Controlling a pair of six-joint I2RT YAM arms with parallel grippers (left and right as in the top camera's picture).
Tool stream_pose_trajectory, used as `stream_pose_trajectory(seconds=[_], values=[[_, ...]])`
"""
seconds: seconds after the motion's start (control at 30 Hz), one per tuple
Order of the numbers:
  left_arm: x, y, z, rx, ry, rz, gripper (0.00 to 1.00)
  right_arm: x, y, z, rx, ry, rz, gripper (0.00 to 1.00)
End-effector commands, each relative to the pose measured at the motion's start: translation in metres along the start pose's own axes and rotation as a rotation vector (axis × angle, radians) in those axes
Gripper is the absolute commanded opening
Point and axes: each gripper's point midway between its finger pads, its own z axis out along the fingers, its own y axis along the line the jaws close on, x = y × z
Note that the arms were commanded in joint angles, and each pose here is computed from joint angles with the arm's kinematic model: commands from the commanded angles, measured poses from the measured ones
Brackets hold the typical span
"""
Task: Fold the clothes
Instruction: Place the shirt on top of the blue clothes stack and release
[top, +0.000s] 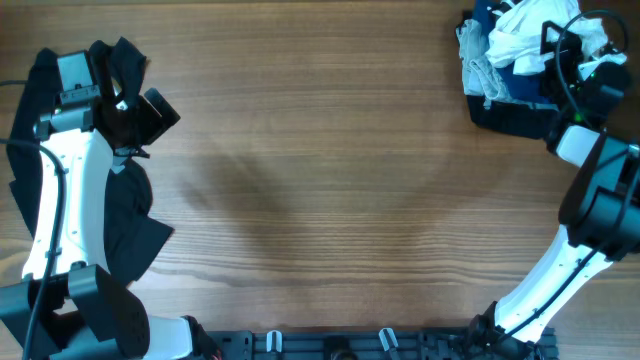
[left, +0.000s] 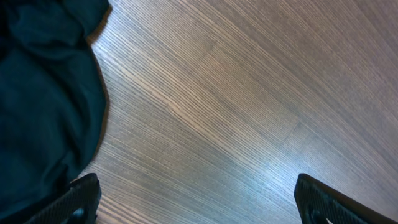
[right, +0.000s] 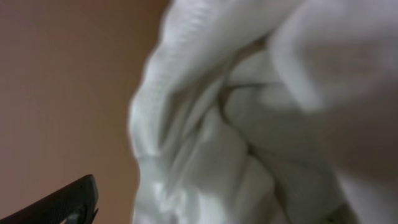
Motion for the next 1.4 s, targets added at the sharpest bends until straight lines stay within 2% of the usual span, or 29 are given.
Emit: stream_pose_trajectory(seconds=[0.0, 0.13, 0.33, 0.4, 0.53, 0.7, 0.83, 1.0, 1.13, 1.37], values=[[-0.003, 0.002, 0.004, -0.008, -0.007, 0.017, 1.0, -0.032, 0.036, -0.027, -0.09, 0.017, -0.056, 1.0], [-0.006, 0.001, 0.004, -0.003, -0.018, 0.018, 1.0, -0.057, 0.084, -0.066, -0.161, 0.052, -0.046, 0.99], [-0.007, 0.0, 0.004, 0.001, -0.024, 0.019, 1.0, -0.074, 0.118, -0.125, -0.093, 0.072, -0.107, 1.0], [-0.008, 0.0, 0.004, 0.002, -0.027, 0.019, 1.0, -0.071, 0.124, -0.134, -0.069, 0.08, -0.16, 1.0], [-0.008, -0.001, 0.004, 0.003, -0.028, 0.019, 1.0, -0.059, 0.135, -0.137, -0.082, 0.101, -0.436, 1.0], [-0.009, -0.001, 0.004, 0.004, -0.03, 0.019, 1.0, -0.054, 0.124, -0.122, 0.025, 0.06, -0.725, 0.99], [-0.009, -0.001, 0.004, 0.004, -0.032, 0.019, 1.0, -0.079, 0.134, -0.108, 0.177, -0.126, -0.993, 1.0], [-0.014, -0.004, 0.004, 0.014, -0.05, 0.021, 1.0, -0.084, 0.147, -0.079, 0.263, -0.284, -1.115, 1.0], [-0.015, -0.005, 0.004, 0.018, -0.058, 0.022, 1.0, -0.084, 0.129, -0.04, 0.282, -0.214, -1.092, 1.0], [-0.015, -0.004, 0.004, 0.017, -0.057, 0.021, 1.0, -0.081, 0.057, 0.032, 0.396, 0.04, -0.998, 1.0]])
